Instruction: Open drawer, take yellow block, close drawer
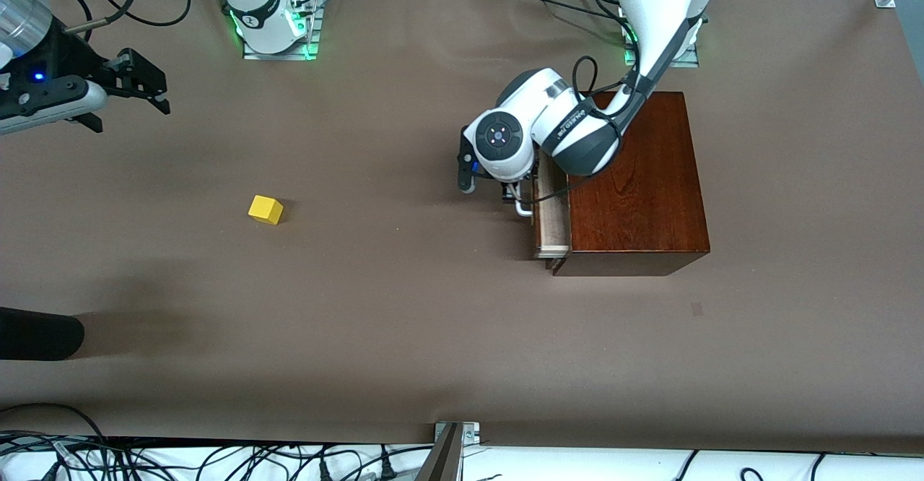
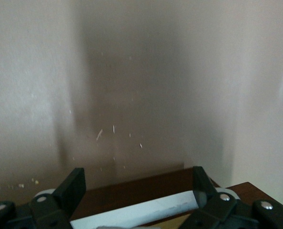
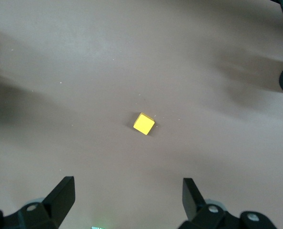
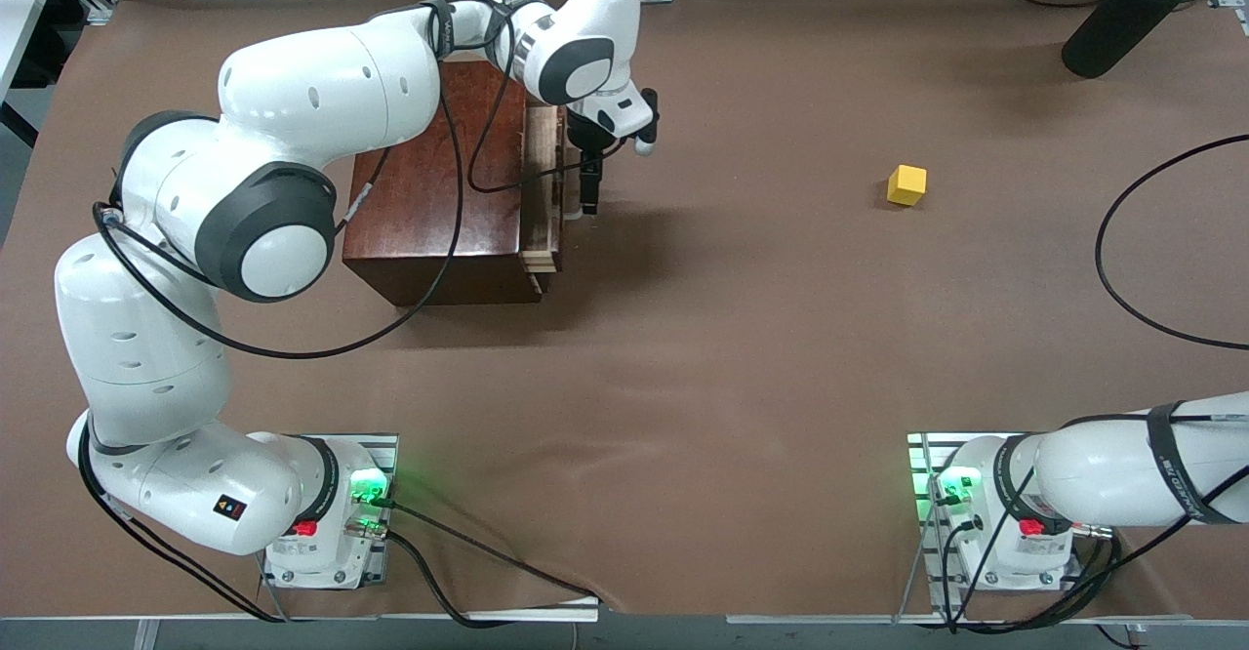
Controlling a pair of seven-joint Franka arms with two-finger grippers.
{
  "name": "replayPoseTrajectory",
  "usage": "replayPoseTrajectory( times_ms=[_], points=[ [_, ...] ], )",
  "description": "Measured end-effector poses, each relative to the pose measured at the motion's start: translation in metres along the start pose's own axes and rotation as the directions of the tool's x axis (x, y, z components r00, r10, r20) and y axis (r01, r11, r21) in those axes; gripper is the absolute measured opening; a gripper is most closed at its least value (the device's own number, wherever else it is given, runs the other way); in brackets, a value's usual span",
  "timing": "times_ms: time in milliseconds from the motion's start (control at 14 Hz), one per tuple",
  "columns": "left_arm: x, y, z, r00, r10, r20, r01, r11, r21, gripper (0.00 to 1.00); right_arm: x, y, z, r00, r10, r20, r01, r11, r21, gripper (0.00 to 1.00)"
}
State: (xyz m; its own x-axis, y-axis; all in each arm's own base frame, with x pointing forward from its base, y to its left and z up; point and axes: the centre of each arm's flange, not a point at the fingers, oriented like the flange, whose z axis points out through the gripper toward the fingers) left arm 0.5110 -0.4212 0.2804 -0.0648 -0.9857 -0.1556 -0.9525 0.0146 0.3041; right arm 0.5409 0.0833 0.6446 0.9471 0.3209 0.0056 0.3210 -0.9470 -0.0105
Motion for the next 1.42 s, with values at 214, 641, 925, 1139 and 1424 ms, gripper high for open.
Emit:
replayPoseTrajectory(
  times_ms=[214, 641, 925, 1139, 1424],
  points=[
    [-0.018, -0.009, 0.001, 1.0, -0.022, 0.013, 0.022, 1.0, -0.019, 1.0, 0.004, -0.025, 0.001, 0.999, -0.045, 0.003, 0.045, 0.999, 0.001, 1.0],
    [-0.031, -0.015, -0.003, 0.999, -0.034, 0.029, 0.034, 0.999, -0.017, 1.0, 0.004, -0.023, 0.002, 0.999, -0.043, 0.007, 0.043, 0.999, 0.001, 1.0],
    [-0.035, -0.013, -0.006, 0.999, -0.037, 0.038, 0.038, 0.999, -0.024, 1.0, 0.003, -0.021, 0.002, 0.999, -0.038, 0.007, 0.038, 0.999, 0.001, 1.0],
    [-0.036, -0.012, -0.008, 0.998, -0.037, 0.042, 0.038, 0.999, -0.027, 1.0, 0.003, -0.019, 0.002, 0.999, -0.035, 0.007, 0.035, 0.999, 0.001, 1.0],
    [-0.038, -0.005, -0.042, 0.995, -0.095, 0.017, 0.094, 0.995, 0.022, 1.0, 0.003, -0.019, 0.002, 0.999, -0.035, 0.007, 0.035, 0.999, 0.001, 1.0]
  ],
)
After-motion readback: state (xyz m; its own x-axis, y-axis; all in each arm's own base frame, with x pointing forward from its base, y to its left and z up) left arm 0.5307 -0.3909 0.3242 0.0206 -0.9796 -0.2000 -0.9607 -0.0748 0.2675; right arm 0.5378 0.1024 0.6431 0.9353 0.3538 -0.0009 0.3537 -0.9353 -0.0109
